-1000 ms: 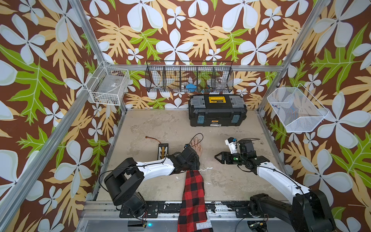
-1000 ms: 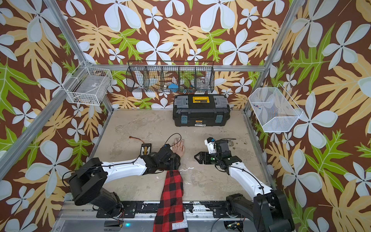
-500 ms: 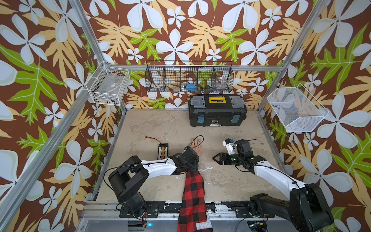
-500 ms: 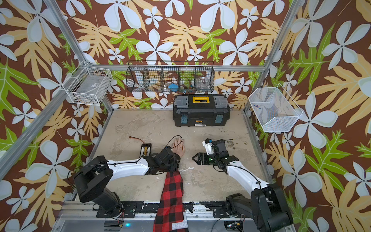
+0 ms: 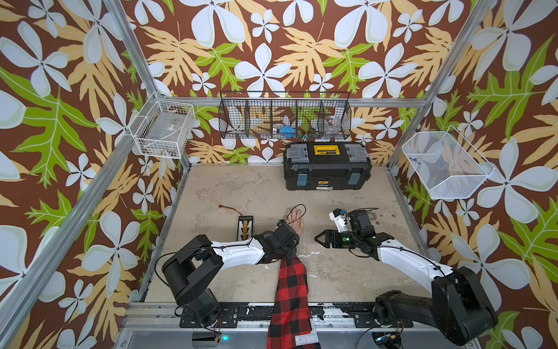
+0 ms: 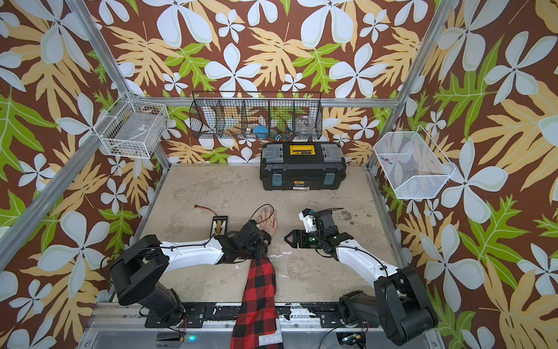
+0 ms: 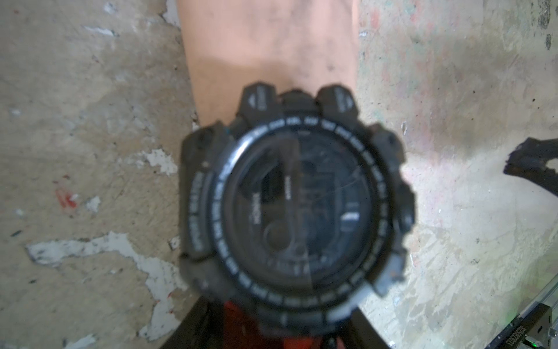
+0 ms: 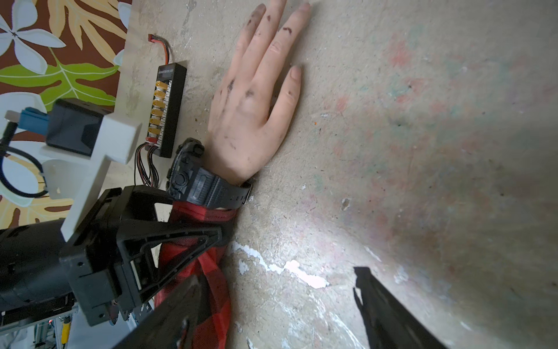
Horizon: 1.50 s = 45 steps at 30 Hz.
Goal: Take off the watch
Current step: Adjust the hand at the center of the board.
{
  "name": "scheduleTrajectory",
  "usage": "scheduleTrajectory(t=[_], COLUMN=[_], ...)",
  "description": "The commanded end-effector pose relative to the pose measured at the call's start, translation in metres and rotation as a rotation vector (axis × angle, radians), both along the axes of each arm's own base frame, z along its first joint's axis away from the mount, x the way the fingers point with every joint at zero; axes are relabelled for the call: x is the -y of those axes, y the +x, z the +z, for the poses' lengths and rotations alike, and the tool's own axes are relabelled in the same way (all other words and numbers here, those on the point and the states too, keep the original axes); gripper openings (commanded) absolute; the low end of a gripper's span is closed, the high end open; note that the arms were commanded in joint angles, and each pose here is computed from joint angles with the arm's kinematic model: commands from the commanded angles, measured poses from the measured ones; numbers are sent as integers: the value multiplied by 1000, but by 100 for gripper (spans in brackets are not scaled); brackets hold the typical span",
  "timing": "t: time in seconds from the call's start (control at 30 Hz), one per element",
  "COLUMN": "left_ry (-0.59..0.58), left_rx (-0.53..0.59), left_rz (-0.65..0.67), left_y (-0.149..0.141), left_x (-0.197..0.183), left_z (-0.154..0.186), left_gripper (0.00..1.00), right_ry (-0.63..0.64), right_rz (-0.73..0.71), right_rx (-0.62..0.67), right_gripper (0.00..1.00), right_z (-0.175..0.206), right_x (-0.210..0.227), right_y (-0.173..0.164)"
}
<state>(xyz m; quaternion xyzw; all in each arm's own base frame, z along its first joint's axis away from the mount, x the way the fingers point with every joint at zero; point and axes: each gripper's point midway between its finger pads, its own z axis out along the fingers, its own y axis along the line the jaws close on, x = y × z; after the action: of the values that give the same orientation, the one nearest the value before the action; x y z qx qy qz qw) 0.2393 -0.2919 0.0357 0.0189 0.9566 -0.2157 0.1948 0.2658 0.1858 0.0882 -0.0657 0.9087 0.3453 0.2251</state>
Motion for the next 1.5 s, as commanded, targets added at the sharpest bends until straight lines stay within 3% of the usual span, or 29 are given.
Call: scheduleTrajectory(t=[0.0, 0.73, 1.47], left_ry=[-30, -127, -175], left_rx=[37, 74, 101], left_rz=[-9, -30, -25], left_y=[4, 1, -4], left_x=[5, 12, 7], left_z=[10, 34, 51], left_gripper=[44, 38, 35], right_ry=[40, 379, 604], right_rz=[0, 13, 1], right_rx=[30, 80, -36], right_gripper=[83, 89, 89], right_z=[10, 36, 17], right_x=[-6, -40, -89], right_y=[5, 18, 49])
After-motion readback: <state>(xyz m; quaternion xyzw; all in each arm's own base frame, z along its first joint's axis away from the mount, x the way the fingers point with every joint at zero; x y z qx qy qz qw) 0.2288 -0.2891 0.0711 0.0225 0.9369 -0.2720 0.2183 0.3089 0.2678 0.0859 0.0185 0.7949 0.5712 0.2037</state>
